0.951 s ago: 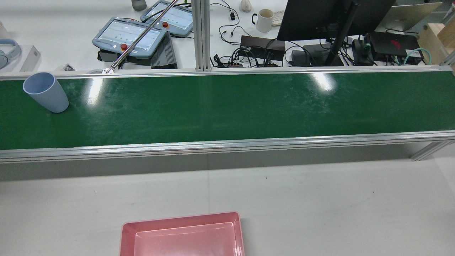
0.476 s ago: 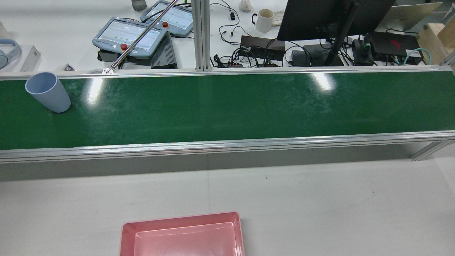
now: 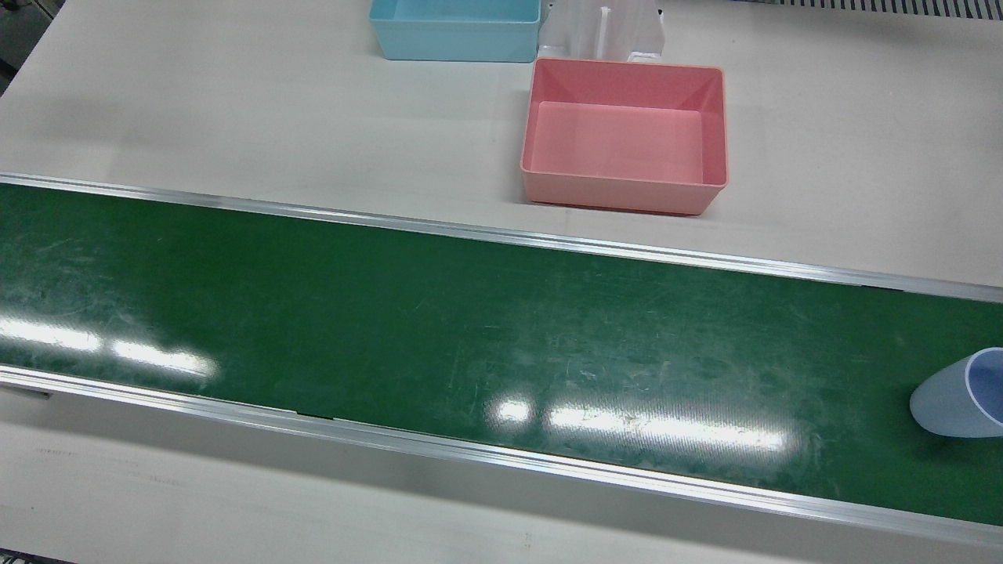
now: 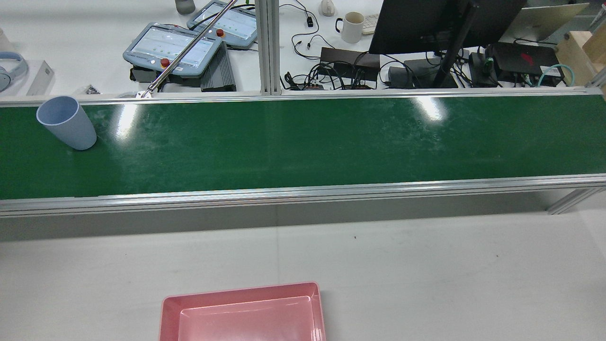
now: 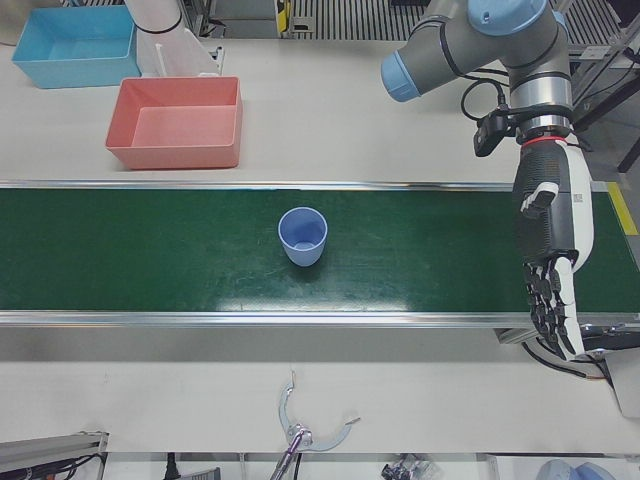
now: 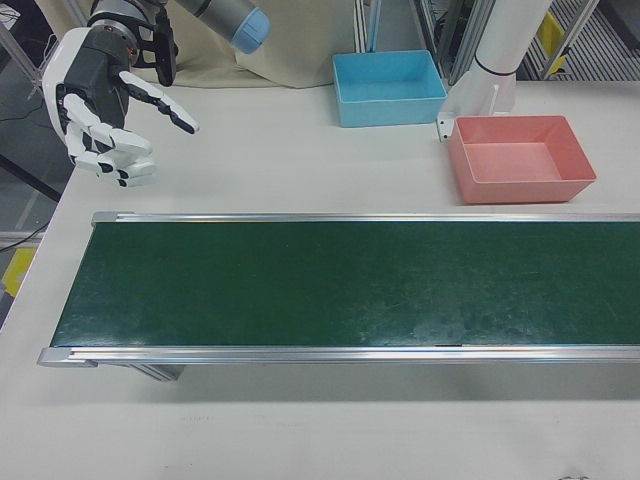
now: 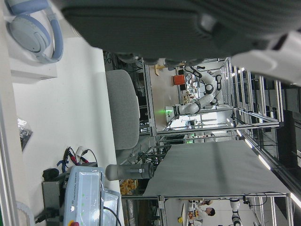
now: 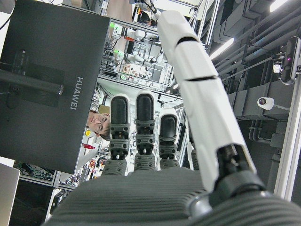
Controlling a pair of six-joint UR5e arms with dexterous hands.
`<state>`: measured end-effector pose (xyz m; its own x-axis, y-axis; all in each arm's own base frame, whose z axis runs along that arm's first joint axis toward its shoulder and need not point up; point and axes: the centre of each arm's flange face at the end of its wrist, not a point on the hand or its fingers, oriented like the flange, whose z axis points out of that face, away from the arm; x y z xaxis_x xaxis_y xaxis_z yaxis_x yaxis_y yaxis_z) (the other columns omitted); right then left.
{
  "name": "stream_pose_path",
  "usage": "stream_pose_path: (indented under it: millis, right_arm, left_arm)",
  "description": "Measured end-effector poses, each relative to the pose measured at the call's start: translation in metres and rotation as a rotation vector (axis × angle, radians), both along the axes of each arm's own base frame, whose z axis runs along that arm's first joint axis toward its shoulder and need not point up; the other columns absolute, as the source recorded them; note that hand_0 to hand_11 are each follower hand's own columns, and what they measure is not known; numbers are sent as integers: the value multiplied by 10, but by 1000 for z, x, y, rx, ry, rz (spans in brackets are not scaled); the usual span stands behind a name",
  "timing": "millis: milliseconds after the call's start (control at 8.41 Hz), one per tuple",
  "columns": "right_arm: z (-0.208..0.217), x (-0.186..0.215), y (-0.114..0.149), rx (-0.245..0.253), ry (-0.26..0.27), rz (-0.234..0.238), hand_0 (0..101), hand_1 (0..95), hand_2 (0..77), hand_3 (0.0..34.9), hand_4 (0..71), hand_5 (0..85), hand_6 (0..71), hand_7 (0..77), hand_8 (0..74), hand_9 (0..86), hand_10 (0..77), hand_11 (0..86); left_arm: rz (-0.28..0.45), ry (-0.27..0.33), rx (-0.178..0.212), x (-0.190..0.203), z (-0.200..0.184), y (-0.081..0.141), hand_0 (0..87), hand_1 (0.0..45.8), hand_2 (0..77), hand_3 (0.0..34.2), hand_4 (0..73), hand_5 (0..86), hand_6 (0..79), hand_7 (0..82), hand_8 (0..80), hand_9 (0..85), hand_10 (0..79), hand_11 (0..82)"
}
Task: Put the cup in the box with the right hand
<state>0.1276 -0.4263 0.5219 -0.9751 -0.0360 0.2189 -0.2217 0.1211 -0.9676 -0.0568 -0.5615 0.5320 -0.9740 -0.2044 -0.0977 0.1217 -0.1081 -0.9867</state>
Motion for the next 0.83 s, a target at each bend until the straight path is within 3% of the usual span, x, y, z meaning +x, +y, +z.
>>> stream_pose_path:
  millis: [832]
  right_arm:
    - [0,0,0,0,0,0,798,365,131,0,120,196,180,622,360,453,278,431]
  left_arm:
    - [1,0,1,0,0,0,0,5,5,0,0,0,0,0,0,5,0,0]
